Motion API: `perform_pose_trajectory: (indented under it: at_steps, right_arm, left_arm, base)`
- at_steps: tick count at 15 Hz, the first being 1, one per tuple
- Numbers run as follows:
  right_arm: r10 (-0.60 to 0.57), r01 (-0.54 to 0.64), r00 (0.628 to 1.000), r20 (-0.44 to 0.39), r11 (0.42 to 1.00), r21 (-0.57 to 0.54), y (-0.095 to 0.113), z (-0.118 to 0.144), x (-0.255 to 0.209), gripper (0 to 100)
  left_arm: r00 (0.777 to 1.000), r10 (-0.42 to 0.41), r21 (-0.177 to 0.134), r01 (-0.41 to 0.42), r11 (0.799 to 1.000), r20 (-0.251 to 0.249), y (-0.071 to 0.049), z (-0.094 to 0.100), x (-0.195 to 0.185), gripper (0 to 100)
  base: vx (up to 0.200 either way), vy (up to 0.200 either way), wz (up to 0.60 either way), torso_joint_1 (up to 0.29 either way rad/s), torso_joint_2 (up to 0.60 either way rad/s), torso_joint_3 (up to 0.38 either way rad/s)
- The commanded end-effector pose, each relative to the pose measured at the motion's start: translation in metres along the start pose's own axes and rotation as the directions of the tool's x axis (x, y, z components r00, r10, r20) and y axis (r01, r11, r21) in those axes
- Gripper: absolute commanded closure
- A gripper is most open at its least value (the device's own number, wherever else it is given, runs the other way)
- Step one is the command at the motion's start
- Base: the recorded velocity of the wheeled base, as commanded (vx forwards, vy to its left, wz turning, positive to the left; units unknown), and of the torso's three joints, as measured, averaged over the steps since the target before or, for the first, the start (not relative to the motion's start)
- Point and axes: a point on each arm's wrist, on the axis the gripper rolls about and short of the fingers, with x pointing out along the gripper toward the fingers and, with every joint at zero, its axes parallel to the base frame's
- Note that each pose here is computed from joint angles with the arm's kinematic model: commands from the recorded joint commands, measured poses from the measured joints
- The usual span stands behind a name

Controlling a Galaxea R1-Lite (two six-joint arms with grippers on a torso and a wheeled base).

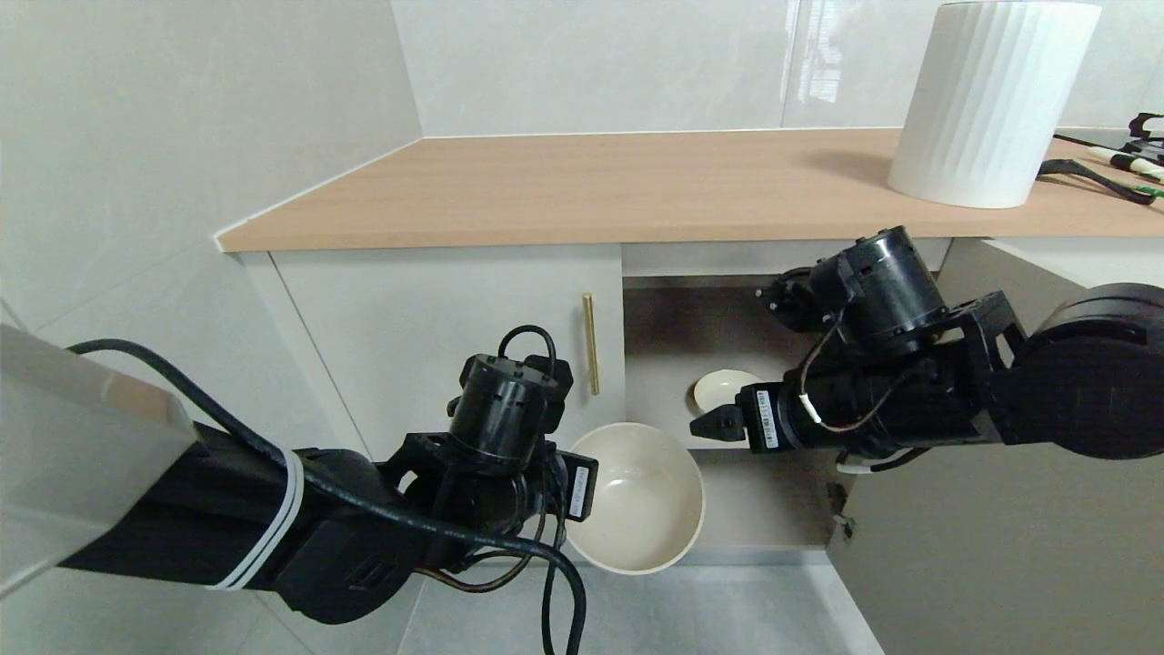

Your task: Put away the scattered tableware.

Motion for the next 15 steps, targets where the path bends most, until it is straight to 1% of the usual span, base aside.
perform_pose_trajectory:
  at_steps: [1,3,5,8,10,11,15]
  right_arm:
    - [0.002,-0.003,0.999,-0.045,1.000,-0.023,0.007,-0.010,0.012,0]
    - [-0.015,0.013,0.996,-0.093,0.999,-0.032,0.008,-0.018,0.032,0]
    - [-0.017,0.013,0.994,-0.112,0.999,-0.037,0.011,-0.022,0.041,0]
    - [-0.019,0.015,0.994,-0.111,0.999,-0.032,0.012,-0.023,0.050,0]
    - [-0.018,0.014,0.994,-0.108,0.999,-0.030,0.012,-0.023,0.051,0]
    - [-0.019,0.016,0.994,-0.109,0.999,-0.030,0.012,-0.023,0.052,100]
    - [-0.017,0.014,0.994,-0.112,0.999,-0.031,0.012,-0.024,0.053,100]
  left_arm:
    - [1.000,0.002,0.000,-0.002,1.000,0.004,-0.001,0.000,0.000,100]
    - [1.000,0.002,-0.002,-0.002,1.000,0.010,0.000,0.001,-0.002,100]
    - [1.000,0.004,-0.005,-0.004,1.000,0.021,0.000,0.004,-0.006,100]
    - [1.000,-0.001,-0.005,0.001,1.000,0.028,-0.001,0.004,-0.009,100]
    - [0.999,-0.013,-0.002,0.013,1.000,0.045,-0.004,0.004,-0.011,100]
    - [0.999,-0.013,-0.001,0.013,1.000,0.044,-0.004,0.003,-0.011,100]
    - [0.999,-0.013,-0.002,0.013,1.000,0.044,-0.004,0.003,-0.010,100]
  base:
    - [0.000,0.000,0.00,0.000,0.00,0.000]
    - [0.000,0.000,0.00,0.000,0.00,0.000]
    - [0.000,0.000,0.00,0.000,0.00,0.000]
    - [0.000,0.000,0.00,0.000,0.00,0.000]
    - [0.000,0.000,0.00,0.000,0.00,0.000]
    - [0.000,0.000,0.00,0.000,0.00,0.000]
    - [0.000,0.000,0.00,0.000,0.00,0.000]
